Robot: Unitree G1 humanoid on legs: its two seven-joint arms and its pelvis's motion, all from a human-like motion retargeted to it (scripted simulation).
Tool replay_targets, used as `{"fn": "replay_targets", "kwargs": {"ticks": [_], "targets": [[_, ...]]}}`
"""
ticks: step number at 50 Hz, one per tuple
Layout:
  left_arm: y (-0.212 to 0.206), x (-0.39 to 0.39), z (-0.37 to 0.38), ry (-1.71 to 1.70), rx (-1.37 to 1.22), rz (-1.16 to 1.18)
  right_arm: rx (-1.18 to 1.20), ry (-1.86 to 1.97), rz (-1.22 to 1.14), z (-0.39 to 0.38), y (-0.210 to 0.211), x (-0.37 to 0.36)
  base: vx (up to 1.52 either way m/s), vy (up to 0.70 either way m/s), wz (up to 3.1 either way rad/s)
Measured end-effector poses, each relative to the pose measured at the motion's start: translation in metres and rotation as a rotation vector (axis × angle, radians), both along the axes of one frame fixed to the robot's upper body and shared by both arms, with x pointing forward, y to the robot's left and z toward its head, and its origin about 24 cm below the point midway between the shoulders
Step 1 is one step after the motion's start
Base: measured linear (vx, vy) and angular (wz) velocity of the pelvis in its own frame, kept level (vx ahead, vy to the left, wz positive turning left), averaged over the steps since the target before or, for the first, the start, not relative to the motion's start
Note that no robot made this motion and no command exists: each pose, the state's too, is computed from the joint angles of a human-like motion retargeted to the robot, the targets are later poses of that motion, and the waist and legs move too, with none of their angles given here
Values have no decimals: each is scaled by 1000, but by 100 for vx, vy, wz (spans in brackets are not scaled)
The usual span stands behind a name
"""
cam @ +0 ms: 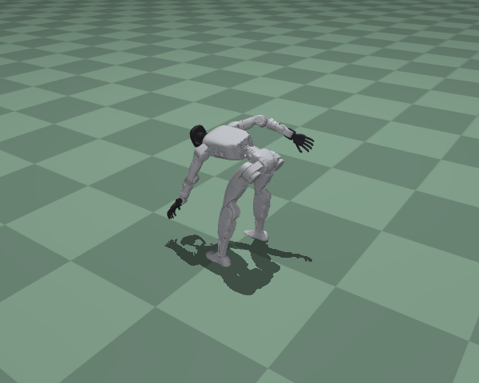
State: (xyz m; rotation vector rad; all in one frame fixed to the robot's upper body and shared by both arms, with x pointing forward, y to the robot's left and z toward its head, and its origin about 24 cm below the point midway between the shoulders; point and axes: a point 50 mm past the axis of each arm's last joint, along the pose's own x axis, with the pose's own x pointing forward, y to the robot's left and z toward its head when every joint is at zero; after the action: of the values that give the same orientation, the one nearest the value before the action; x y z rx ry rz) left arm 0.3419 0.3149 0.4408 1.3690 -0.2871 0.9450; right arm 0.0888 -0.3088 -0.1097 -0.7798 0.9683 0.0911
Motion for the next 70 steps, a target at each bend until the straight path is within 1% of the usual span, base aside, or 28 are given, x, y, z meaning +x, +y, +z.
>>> {"fn": "replay_targets", "kwargs": {"ticks": [2, 5, 8, 10, 13, 15, 18, 20, 23, 26, 28, 30, 33, 35, 40, 43, 46, 53, 60, 65, 70], "targets": [[2, -5, 6, -8, -29, -5, 16, 0, 14, 1, 1, 3, 2, 5, 96], [3, -2, 0, -26, -54, -24, 40, -34, -30, 7, -3, 4, 2, 1, 40], [12, -4, -6, -2, -23, 65, 35, -47, -9, 4, 6, 8, 0, 0, 0], [10, -3, -8, -14, 73, 154, 56, -56, 3, 3, 12, 3, 0, 0, 0], [12, -3, -12, -22, 94, 173, 61, -65, -6, 2, 16, 2, 0, 0, 0], [5, -5, -13, -193, 255, 199, 75, -107, -8, 2, 22, 1, 0, 0, 0], [1, 0, -22, -169, 284, 241, 82, -92, 15, -4, 35, 1, -4, -6, -33], [-10, 14, -41, -165, 270, 103, 96, -73, -4, -7, 35, -1, -7, -1, -49], [-28, 33, -72, -128, 206, -21, 123, -97, -83, -11, 42, 4, -7, -2, -88], [-49, 53, -125, -49, 102, -160, 143, -122, -170, -13, 43, 6, -8, -5, -49], [-69, 60, -169, -31, -12, -297, 154, -197, -303, -8, 32, 3, -10, -14, -51], [-85, 65, -207, 64, -67, -348, 162, -216, -363, -10, 33, 2, 2, -10, -43], [-101, 67, -254, 236, -123, -384, 171, -225, -356, -11, 39, 10, 4, 3, -16], [-115, 65, -272, 249, -205, -425, 152, -240, -338, -11, 46, 22, 4, 18, 44], [-142, 49, -342, 440, -333, -509, 101, -205, -271, -16, 52, 22, 13, 7, -15], [-150, 34, -368, 493, -416, -571, 66, -184, -262, -19, 53, 22, 20, 4, -28], [-148, 19, -383, 509, -501, -624, 43, -178, -284, -20, 53, 24, 23, 4, -27], [-123, -19, -391, 449, -701, -711, 37, -189, -335, -19, 53, 34, 23, 1, -17], [-118, -43, -355, 291, -710, -856, 12, -175, -323, -17, 46, 38, 14, 1, 2], [-125, -59, -317, 210, -670, -1031, -11, -127, -233, -17, 44, 44, 5, 0, 4], [-138, -86, -292, 303, -683, -1299, 21, -54, -99, -17, 48, 50, 0, 0, 0]]}}
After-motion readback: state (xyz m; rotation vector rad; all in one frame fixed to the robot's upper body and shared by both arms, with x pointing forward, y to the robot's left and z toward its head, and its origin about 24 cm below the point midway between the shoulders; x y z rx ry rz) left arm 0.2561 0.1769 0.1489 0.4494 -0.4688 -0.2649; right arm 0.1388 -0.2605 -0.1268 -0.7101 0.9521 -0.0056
